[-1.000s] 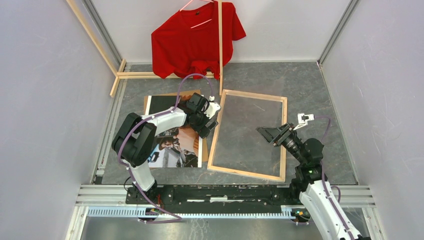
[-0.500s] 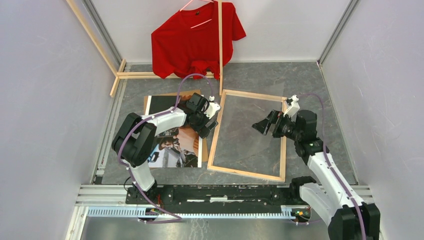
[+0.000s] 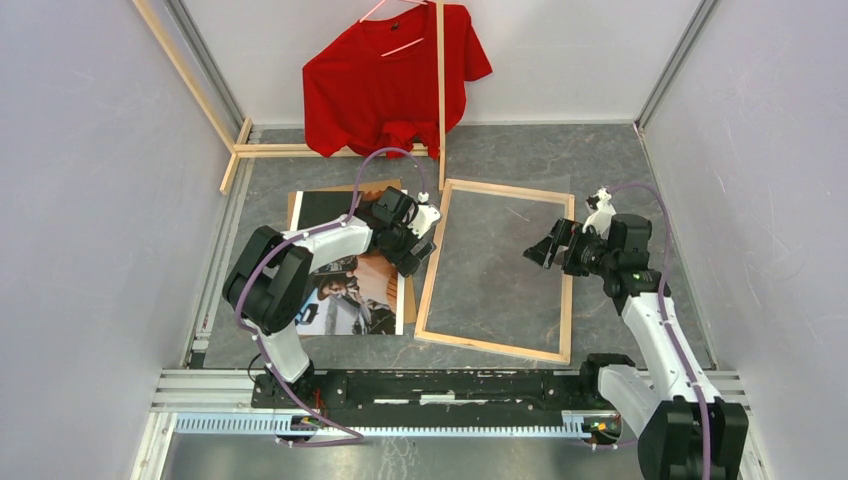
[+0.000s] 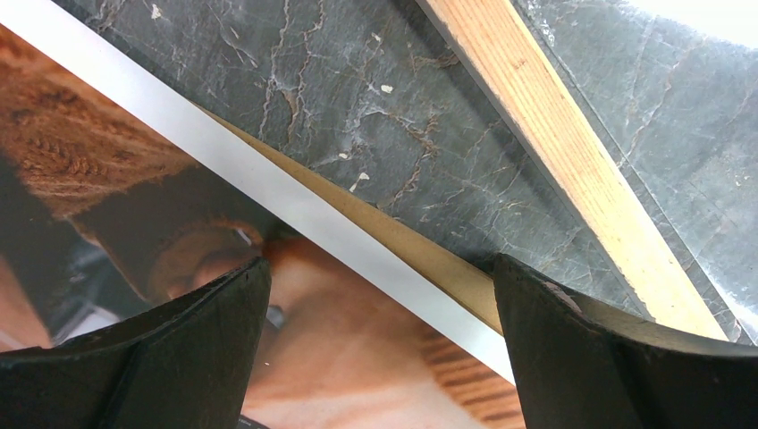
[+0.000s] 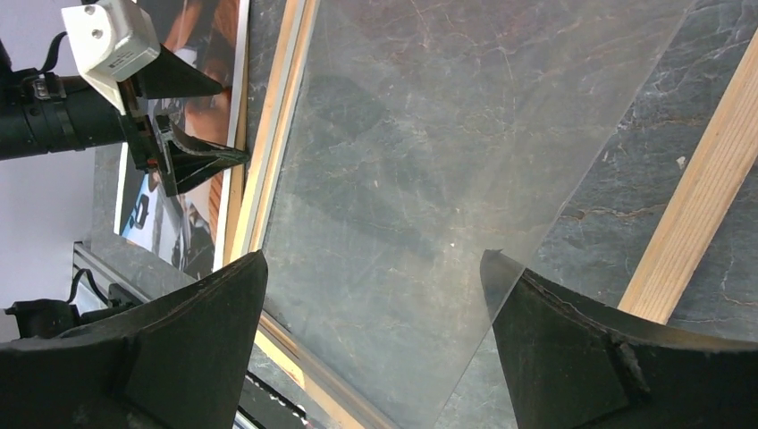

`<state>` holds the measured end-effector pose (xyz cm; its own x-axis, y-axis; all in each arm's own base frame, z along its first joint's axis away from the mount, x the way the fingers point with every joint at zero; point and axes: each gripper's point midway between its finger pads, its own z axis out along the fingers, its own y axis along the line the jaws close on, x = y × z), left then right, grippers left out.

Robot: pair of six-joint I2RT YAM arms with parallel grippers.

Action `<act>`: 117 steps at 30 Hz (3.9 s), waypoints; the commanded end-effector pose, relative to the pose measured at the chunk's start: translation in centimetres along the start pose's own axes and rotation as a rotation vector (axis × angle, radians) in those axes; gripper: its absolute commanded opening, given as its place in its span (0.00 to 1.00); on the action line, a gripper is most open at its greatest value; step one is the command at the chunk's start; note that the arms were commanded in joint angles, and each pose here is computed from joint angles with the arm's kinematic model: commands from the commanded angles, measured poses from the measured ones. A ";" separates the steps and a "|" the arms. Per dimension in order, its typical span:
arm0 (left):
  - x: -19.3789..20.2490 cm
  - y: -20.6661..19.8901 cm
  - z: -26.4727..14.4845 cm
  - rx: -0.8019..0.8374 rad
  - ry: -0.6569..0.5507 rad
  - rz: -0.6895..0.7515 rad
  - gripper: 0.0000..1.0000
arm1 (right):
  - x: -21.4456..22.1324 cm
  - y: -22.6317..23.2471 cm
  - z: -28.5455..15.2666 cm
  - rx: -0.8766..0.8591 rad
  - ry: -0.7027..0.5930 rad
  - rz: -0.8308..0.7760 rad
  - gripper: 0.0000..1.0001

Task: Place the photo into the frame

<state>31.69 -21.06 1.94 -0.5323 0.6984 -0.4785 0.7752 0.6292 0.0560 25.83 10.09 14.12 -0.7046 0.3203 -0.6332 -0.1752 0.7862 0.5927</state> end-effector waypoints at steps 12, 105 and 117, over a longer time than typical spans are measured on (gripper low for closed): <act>0.1 0.0 -0.4 -0.004 -0.006 0.039 1.00 | -2.5 -1.8 1.1 0.035 -0.033 -0.033 0.87; -0.3 2.9 -0.7 0.035 -0.041 -0.102 1.00 | -1.8 6.8 -2.7 -0.385 -0.170 -0.025 0.01; -0.2 2.3 -0.5 0.053 -0.037 -0.100 1.00 | -3.8 5.9 -1.9 -0.300 -0.145 -0.040 0.59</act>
<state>33.59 -18.81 2.65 -0.6002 0.6225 -0.5023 0.7264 0.6871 -0.0165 24.81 12.90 19.36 -0.6257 0.4187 -0.6582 -0.3805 0.5728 0.7260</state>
